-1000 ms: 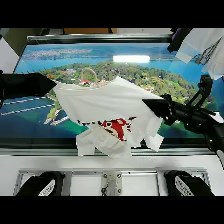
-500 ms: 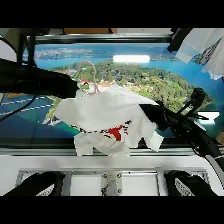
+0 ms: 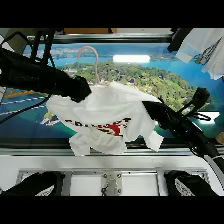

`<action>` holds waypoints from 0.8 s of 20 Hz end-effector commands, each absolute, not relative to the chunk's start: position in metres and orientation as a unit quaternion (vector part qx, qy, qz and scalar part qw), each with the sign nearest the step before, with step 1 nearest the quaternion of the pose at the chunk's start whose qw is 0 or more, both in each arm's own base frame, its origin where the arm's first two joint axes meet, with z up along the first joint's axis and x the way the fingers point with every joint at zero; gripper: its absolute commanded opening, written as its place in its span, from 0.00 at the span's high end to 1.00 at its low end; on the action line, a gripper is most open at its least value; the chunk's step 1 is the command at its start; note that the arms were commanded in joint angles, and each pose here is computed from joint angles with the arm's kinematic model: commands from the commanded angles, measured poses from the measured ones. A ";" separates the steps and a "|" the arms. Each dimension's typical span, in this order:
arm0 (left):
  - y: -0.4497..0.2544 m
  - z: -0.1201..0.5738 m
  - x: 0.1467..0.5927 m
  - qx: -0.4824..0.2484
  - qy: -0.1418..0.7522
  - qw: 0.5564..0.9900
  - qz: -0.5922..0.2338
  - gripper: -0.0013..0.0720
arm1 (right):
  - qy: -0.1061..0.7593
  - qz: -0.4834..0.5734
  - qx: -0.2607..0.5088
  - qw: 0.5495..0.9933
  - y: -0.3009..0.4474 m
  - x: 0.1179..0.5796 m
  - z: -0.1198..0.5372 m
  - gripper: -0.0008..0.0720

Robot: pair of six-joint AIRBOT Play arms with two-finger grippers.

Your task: Fold the clothes and pants, and hang the long-sleeved shirts on hangers.

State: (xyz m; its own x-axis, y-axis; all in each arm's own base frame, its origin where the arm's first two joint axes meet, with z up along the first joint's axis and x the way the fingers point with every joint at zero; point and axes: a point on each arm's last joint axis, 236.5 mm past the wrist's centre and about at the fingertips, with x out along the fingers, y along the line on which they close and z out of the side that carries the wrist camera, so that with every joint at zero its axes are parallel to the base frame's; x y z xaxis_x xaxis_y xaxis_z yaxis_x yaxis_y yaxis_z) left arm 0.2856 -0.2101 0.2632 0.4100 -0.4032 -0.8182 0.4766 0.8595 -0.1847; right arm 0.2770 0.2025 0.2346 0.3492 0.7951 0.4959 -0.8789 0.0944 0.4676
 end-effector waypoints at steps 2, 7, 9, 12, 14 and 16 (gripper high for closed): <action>-0.199 0.286 0.283 0.036 0.436 0.862 -0.256 0.23 | -0.062 0.570 0.366 0.733 0.202 0.276 0.237 0.97; -0.170 0.324 0.278 0.000 0.378 0.896 -0.235 0.23 | -0.059 0.570 0.371 0.731 0.202 0.275 0.237 0.97; -0.147 0.333 0.280 -0.018 0.365 0.908 -0.206 0.23 | -0.059 0.570 0.371 0.731 0.202 0.276 0.238 0.97; -0.118 0.343 0.282 -0.041 0.351 0.920 -0.166 0.37 | -0.067 0.566 0.383 0.727 0.197 0.279 0.245 0.97; -0.106 0.345 0.284 -0.049 0.344 0.926 -0.149 0.96 | -0.092 0.563 0.380 0.728 0.191 0.284 0.263 0.97; -0.101 0.342 0.287 -0.056 0.332 0.931 -0.142 0.96 | -0.124 0.559 0.361 0.736 0.179 0.293 0.289 0.97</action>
State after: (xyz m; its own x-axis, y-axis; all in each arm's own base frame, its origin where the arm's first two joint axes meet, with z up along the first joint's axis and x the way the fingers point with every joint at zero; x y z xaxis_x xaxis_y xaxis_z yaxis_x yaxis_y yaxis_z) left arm 0.2839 -0.1140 0.3395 0.7037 -0.3245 -0.6321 0.2659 0.9452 -0.1892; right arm 0.2838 0.1917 0.2629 0.3424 0.7598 0.5526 -0.8953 0.0855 0.4372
